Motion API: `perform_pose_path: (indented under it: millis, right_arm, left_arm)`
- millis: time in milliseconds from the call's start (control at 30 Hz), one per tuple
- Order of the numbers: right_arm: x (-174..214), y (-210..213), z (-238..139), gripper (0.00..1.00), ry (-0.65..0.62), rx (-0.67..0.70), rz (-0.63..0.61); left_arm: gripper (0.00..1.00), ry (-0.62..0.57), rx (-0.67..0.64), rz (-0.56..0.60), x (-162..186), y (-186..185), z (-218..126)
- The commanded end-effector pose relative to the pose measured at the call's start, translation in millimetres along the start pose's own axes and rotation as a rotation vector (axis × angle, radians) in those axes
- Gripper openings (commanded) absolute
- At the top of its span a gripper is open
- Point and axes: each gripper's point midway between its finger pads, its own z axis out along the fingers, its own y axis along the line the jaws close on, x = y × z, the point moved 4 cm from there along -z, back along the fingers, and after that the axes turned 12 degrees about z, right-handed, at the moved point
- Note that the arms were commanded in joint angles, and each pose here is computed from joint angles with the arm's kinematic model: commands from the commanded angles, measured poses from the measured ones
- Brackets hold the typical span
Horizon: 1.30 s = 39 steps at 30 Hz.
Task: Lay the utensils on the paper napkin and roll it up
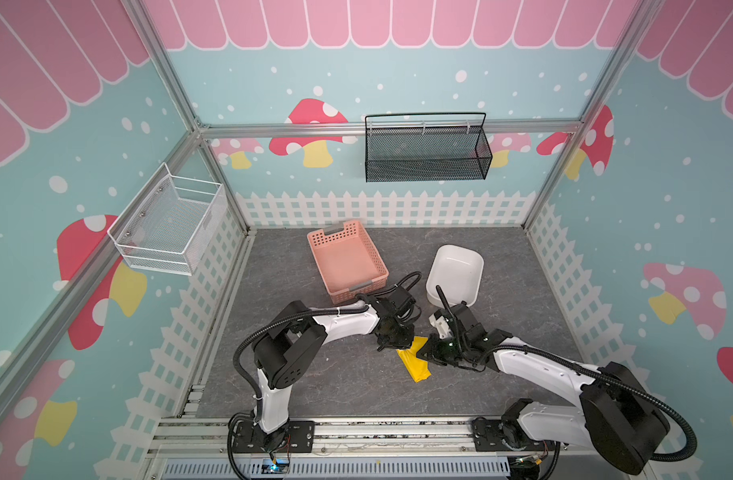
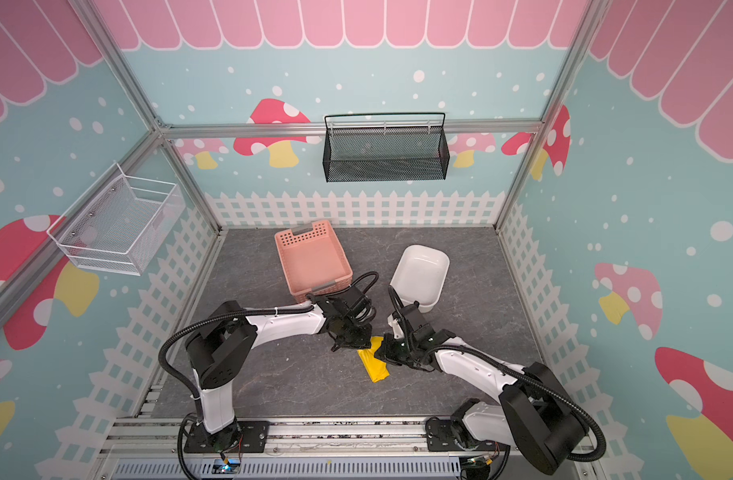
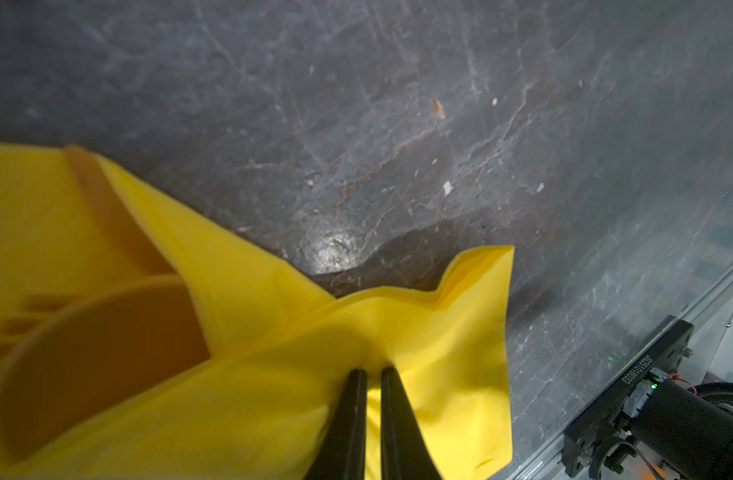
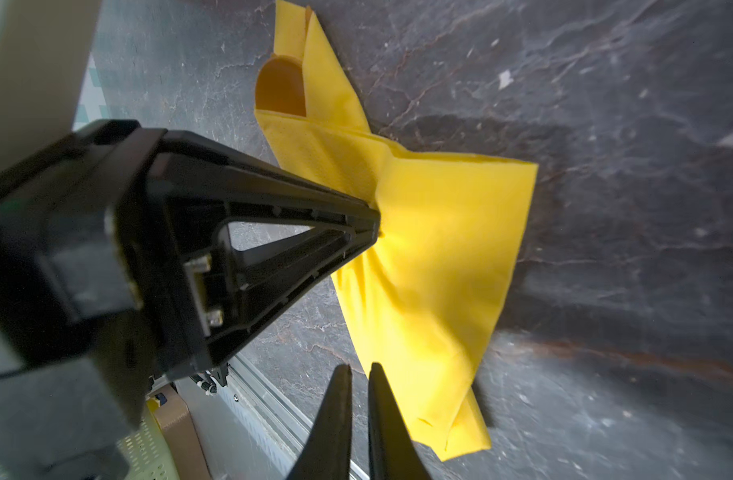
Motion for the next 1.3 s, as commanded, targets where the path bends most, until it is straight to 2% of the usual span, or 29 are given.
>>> perform_pose_path:
  millis: [0,367,767,867,1267]
  right_arm:
    - [-5,6,5,0.11,0.015,-0.015,-0.032]
    - [4,-50,19,0.13,0.032,0.219,0.026]
    - [20,-56,25,0.11,0.072,0.165,0.096]
    - [22,-54,26,0.10,0.070,0.143,0.126]
    - [22,-48,29,0.10,0.055,0.123,0.162]
  left_arm:
    - [0.14,0.071,-0.068,-0.010,19,20,17]
    - [0.15,0.030,-0.053,0.009,11,12,5]
    - [0.22,-0.110,0.009,0.054,-23,-20,-40]
    - [0.24,-0.108,0.015,0.060,-26,-25,-47]
    - [0.17,0.009,-0.046,0.023,-1,-3,-17]
